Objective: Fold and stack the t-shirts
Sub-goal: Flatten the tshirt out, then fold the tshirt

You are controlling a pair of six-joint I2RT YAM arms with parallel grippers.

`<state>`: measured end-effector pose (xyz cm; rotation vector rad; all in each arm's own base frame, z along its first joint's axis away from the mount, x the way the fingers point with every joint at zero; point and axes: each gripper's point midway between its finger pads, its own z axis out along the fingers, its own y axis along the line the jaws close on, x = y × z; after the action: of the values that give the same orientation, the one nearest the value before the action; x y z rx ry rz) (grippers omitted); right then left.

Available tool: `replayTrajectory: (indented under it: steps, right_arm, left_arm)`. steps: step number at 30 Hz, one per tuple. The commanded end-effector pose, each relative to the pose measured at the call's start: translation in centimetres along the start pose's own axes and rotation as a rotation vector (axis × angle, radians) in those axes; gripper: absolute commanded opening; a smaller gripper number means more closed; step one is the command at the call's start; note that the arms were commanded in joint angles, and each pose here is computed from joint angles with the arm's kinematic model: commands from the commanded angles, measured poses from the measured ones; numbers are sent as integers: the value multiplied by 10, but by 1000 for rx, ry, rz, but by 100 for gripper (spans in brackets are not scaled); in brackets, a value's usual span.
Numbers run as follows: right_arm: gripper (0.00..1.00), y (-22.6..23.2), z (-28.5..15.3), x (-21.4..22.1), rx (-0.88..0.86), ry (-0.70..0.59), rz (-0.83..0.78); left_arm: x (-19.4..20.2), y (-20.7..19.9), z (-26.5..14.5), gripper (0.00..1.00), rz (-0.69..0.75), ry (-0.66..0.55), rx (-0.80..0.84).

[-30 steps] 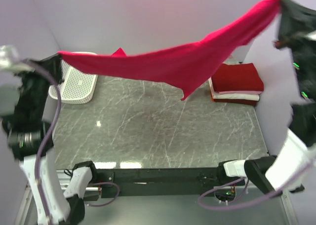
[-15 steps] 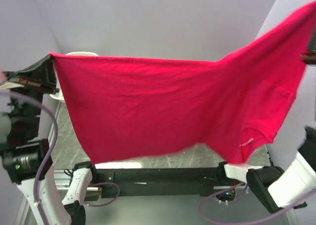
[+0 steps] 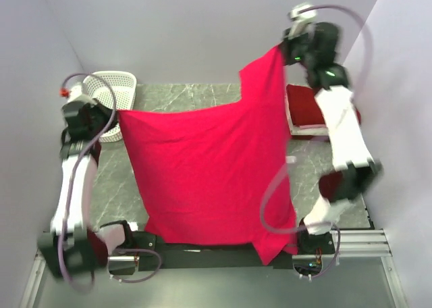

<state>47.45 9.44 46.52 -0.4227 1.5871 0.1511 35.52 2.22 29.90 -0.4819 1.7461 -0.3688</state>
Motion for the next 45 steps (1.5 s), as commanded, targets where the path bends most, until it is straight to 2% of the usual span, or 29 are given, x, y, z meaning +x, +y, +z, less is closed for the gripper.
replayTrajectory:
  steps: [1,3,6,8,10,15,20,22,23,24,30,32,34,35,36,38,45]
  right_arm:
    - [0,7,71,72,-97,102,50]
    - [0,12,122,131,-146,195,94]
    - [0,22,178,190,-166,281,108]
    - [0,21,198,197,-134,251,65]
    - [0,33,204,225,-102,288,31]
    - [0,23,214,222,-27,258,65]
    - [0,18,202,217,-53,251,102]
    - [0,15,191,203,-66,231,108]
    - [0,14,185,213,-79,252,122]
    - [0,10,176,198,-81,229,120]
    - [0,4,135,208,-159,274,177]
    - [0,12,121,222,-201,302,196]
    - [0,12,104,208,-211,273,189]
    - [0,16,97,221,-216,289,190]
    - [0,16,88,209,-215,268,181]
    - [0,22,78,219,-232,290,189]
    - [0,36,47,214,-251,273,185]
  left_arm:
    - [43,27,62,0,-45,152,-39]
    - [76,52,102,0,-56,292,-116]
    - [95,76,144,0,-31,349,-183]
    - [94,83,162,0,-19,322,-195]
    - [95,90,179,0,-12,317,-207]
    - [86,90,204,0,9,298,-188]
    - [99,79,211,0,42,357,-89]
    - [101,76,209,0,52,361,-65]
    - [103,75,208,0,54,364,-59]
    - [102,77,206,0,61,363,-61]
    - [107,83,191,0,90,364,-90]
    - [112,88,186,0,98,368,-107]
    - [109,89,181,0,109,353,-118]
    - [112,91,178,0,110,352,-123]
    - [107,90,176,0,115,339,-124]
    - [108,89,172,0,113,341,-124]
    - [94,89,152,0,126,289,-165]
